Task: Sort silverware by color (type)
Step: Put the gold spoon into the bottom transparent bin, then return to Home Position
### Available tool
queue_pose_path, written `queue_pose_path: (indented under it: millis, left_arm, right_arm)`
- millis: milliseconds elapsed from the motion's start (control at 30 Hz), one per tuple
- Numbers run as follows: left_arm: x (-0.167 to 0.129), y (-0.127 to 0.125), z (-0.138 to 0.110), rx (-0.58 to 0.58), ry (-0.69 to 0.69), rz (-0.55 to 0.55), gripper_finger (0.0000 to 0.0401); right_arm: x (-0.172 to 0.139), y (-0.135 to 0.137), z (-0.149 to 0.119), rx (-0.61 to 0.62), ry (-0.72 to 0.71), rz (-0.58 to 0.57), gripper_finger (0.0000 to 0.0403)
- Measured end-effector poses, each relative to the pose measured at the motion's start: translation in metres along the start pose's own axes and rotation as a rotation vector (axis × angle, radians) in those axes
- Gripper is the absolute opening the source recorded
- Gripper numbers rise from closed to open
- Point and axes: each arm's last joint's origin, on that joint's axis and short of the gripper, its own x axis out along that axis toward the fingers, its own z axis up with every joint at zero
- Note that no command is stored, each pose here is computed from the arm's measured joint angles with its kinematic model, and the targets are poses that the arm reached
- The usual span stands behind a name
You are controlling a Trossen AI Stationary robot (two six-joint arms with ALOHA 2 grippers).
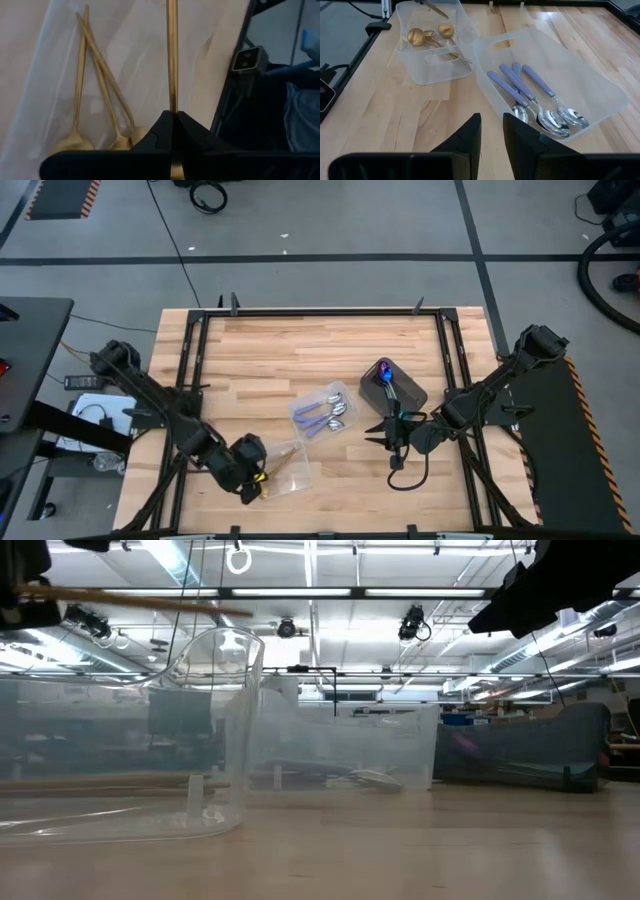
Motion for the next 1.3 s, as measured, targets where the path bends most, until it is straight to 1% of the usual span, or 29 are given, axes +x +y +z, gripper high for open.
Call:
queue_pose_path:
  millis: [333,667,767,900,1033,1133,1200,1300]
  left_arm:
    - [0.018,0.004,-0.007,-0.099,0.025,0.061,0.0019]
    - [0.020,0.010,-0.011,-0.179,0.044,0.122,0.0019]
    - [0.020,0.011,-0.011,-0.182,0.045,0.129,0.0020]
    - [0.020,0.011,-0.009,-0.199,0.022,0.139,0.0032]
    - [0.020,0.012,-0.010,-0.194,0.020,0.145,0.0063]
    - [0.020,0.012,-0.010,-0.149,0.023,0.141,0.0081]
    - [0.019,0.011,-0.009,-0.109,0.017,0.138,0.0085]
    - [0.013,0.012,-0.005,-0.035,-0.067,0.157,0.0083]
  right_arm:
    - [0.000,0.000,0.000,0.002,-0.001,-0.001,0.0091]
    - [0.000,0.000,0.000,0.002,-0.001,-0.001,0.0091]
    - [0.000,0.000,0.000,0.001,0.000,0.000,0.0091]
    - [0.000,0.000,0.000,0.001,0.000,0.000,0.0091]
    - [0.000,0.000,0.000,0.001,0.000,0.000,0.0091]
    - [0.000,0.000,0.000,0.001,0.000,0.000,0.0091]
    - [0.000,0.000,0.000,0.001,0.000,0.000,0.0091]
    - [0.000,0.000,0.000,0.001,0.000,0.000,0.0091]
